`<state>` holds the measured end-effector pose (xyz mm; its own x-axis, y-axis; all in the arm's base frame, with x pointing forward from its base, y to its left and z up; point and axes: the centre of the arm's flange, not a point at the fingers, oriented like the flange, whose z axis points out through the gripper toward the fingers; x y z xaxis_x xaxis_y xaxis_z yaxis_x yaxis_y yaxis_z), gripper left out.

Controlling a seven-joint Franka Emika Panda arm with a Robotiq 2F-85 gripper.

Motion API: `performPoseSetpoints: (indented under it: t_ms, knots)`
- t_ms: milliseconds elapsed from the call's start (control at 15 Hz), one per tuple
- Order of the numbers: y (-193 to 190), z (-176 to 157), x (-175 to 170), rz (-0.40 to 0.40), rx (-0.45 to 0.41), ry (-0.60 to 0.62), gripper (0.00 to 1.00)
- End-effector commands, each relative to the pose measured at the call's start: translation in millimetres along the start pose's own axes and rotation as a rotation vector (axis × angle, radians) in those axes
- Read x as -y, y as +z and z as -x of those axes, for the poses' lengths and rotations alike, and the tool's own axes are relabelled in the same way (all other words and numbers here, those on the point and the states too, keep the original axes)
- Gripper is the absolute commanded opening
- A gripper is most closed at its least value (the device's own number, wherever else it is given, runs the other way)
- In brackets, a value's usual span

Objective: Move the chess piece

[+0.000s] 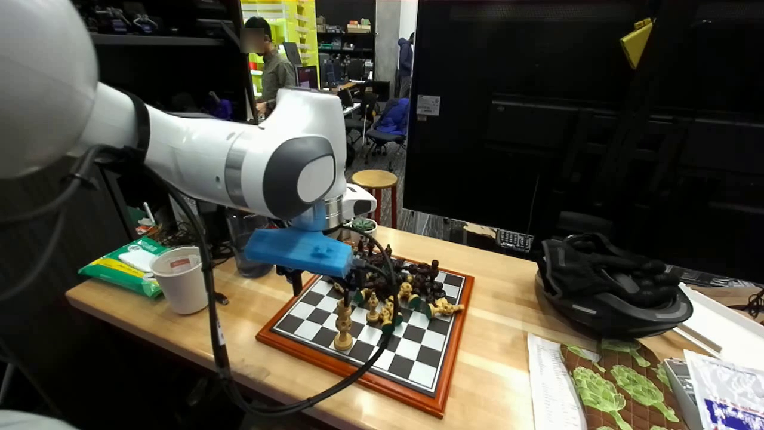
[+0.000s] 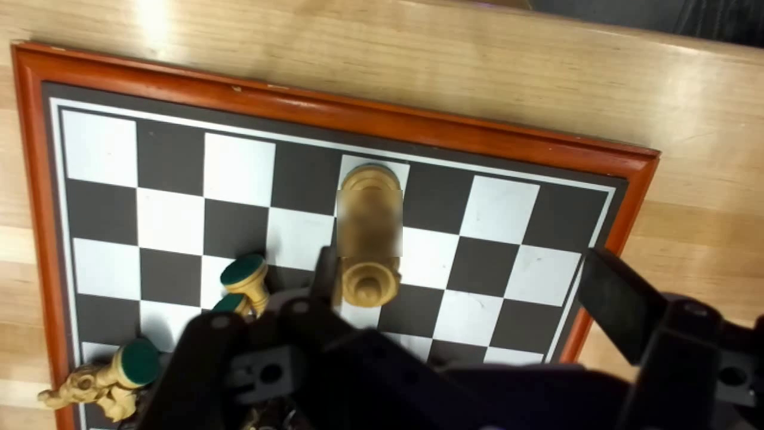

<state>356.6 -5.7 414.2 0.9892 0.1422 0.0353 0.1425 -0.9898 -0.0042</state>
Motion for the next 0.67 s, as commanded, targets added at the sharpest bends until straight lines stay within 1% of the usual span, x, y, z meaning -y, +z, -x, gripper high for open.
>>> performPoseSetpoints:
  t_ms: [0,200,600]
  knots:
    - [-27.2,5.9,13.8,0.014,-0.010,0.040,1.00]
    - [-47.0,9.5,14.9,0.026,-0.023,0.060,1.00]
    - [-89.6,17.8,8.4,0.023,-0.030,0.045,1.00]
